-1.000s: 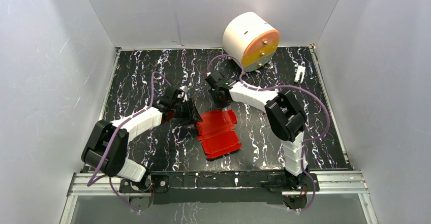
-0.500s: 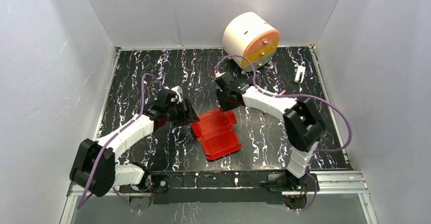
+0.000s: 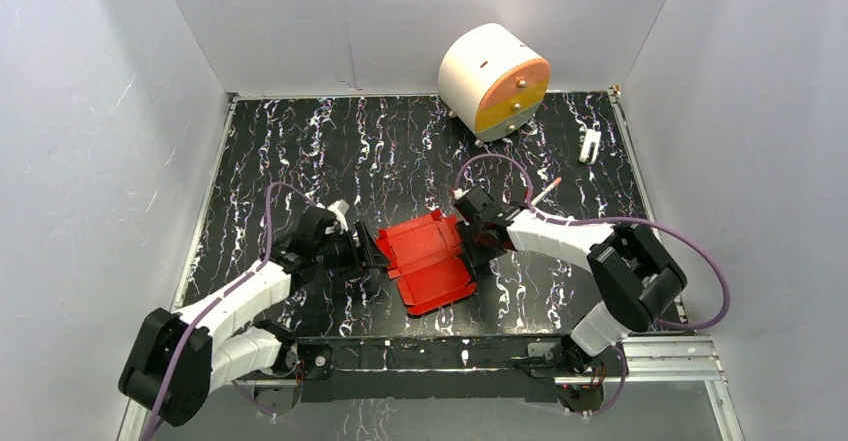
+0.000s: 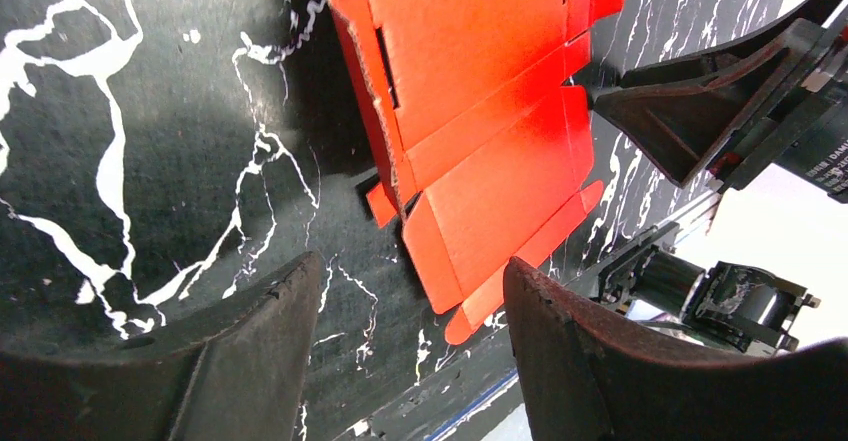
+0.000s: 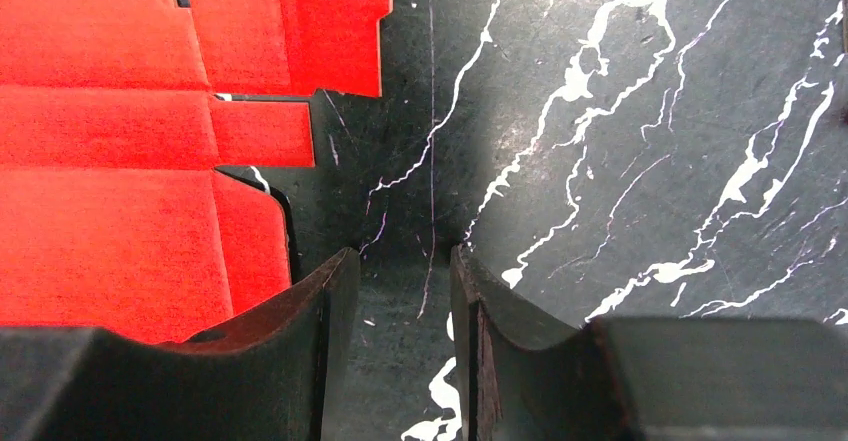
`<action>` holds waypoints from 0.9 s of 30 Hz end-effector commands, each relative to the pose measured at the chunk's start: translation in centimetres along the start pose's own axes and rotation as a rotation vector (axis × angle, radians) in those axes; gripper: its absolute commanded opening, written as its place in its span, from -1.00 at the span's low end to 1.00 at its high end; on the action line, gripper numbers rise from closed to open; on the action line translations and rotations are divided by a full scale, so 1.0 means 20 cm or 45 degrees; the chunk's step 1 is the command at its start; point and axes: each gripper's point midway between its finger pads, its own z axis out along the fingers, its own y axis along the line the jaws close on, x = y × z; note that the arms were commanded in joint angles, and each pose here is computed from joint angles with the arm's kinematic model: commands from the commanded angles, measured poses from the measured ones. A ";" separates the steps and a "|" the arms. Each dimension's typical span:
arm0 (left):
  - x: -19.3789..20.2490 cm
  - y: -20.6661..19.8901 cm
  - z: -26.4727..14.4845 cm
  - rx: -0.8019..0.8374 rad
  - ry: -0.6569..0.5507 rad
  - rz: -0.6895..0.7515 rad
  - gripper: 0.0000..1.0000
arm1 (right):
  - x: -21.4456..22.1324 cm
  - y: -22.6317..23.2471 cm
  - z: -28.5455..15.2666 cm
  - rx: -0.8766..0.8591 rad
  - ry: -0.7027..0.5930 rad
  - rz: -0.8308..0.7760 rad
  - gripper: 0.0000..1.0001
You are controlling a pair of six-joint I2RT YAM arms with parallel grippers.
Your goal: Fold the paper box
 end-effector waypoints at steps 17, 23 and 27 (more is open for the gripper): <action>-0.01 -0.02 0.13 -0.029 -0.038 -0.065 0.22 | 0.30 -0.22 0.02 0.079 0.117 0.114 -0.05; -0.06 -0.02 0.15 -0.071 -0.061 -0.037 0.15 | 0.32 -0.31 0.00 0.101 0.089 0.201 -0.05; -0.10 -0.02 0.17 -0.105 -0.072 -0.014 -0.01 | 0.33 -0.34 -0.01 0.110 0.076 0.235 -0.05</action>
